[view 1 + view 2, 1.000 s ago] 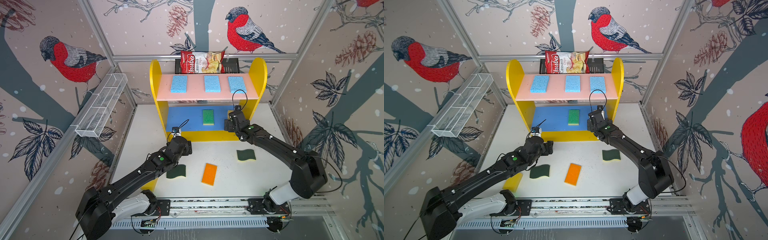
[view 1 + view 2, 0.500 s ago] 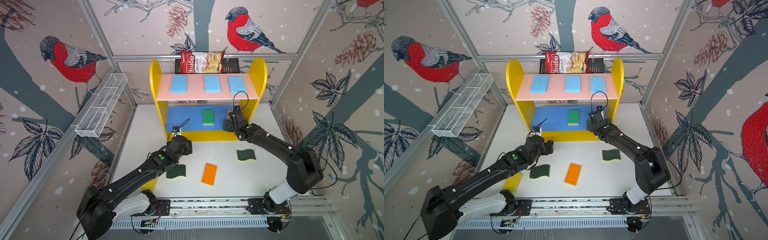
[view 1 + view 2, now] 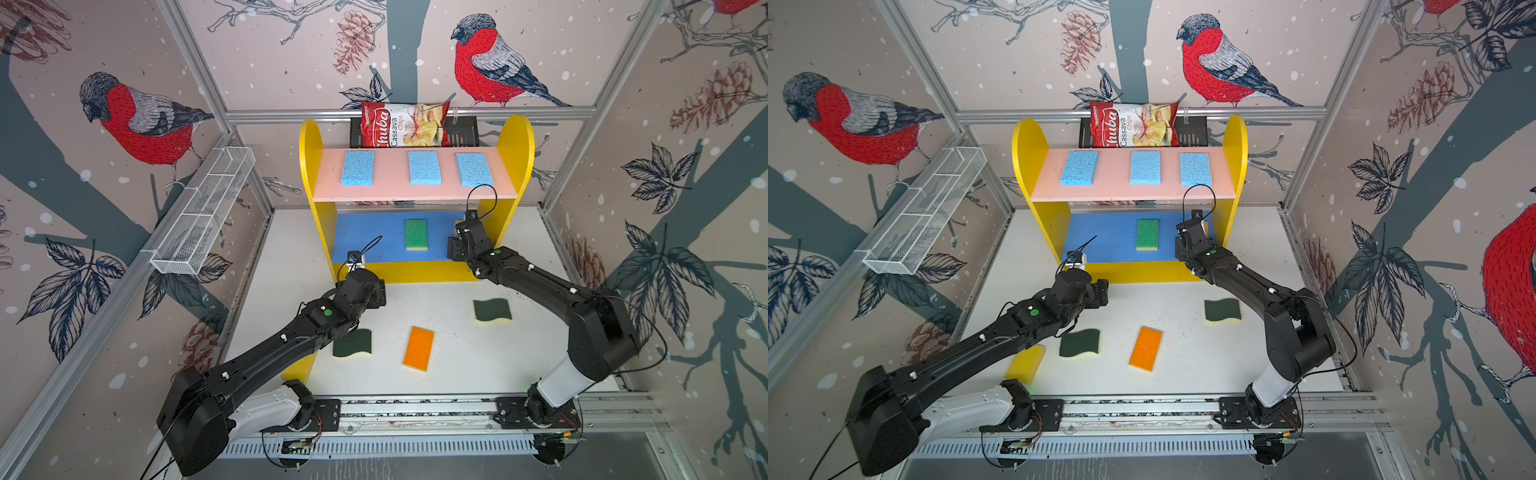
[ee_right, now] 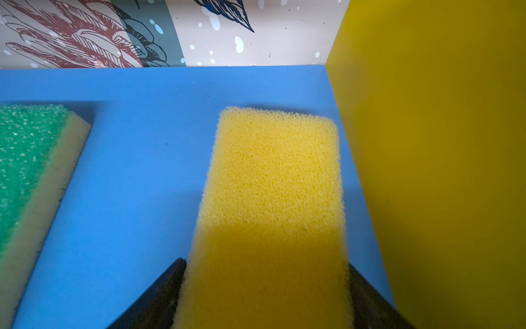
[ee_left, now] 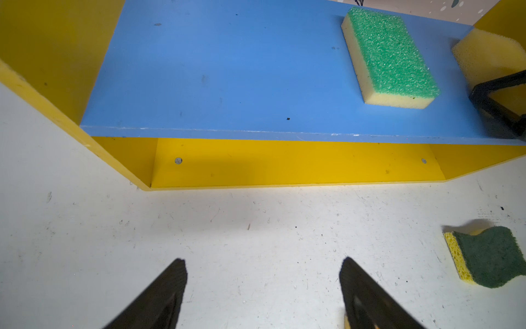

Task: Place and organize the cleaning sponges onto the shelf
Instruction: 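Open the right gripper and raise it off the yellow sponge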

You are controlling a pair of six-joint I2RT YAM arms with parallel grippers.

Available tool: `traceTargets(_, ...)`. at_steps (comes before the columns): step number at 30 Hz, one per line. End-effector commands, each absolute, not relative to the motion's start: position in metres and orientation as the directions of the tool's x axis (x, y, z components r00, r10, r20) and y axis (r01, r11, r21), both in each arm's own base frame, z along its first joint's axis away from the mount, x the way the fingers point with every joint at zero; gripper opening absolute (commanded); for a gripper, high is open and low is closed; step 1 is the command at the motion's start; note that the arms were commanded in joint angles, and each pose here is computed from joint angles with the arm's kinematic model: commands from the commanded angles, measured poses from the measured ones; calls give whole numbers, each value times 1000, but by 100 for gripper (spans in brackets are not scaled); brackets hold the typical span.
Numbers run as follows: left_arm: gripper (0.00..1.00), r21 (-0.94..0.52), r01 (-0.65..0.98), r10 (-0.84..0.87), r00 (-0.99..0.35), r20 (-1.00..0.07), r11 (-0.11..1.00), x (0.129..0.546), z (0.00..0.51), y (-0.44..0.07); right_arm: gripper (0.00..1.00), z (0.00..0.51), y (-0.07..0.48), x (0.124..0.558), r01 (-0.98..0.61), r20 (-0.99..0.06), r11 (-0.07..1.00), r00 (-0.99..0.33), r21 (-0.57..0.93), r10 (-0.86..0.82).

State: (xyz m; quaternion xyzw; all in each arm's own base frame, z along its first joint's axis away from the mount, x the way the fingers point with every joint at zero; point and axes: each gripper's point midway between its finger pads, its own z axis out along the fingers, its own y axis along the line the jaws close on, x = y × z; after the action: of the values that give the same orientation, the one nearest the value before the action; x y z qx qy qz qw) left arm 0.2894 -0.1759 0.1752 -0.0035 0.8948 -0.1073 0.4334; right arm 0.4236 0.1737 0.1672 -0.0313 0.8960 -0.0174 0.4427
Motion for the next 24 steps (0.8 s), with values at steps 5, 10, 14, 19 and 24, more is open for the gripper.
traceTargets(5, 85, -189, 83, -100, -613, -784, 978, 290, 179, -173, 78, 167, 172, 412, -102, -783, 991, -607, -91, -134)
traceTargets(10, 85, -194, 79, -105, -616, -781, 978, 288, 178, -173, 74, 164, 175, 412, -126, -780, 987, -605, -100, -157)
traceTargets(14, 85, -192, 71, -108, -616, -780, 979, 287, 178, -170, 73, 160, 177, 414, -130, -775, 986, -610, -106, -163)
traceTargets(19, 85, -193, 66, -112, -612, -783, 979, 286, 179, -168, 72, 158, 178, 414, -138, -771, 985, -615, -104, -167)
traceTargets(24, 85, -190, 65, -110, -613, -782, 980, 286, 178, -167, 73, 160, 182, 414, -141, -773, 985, -614, -96, -163)
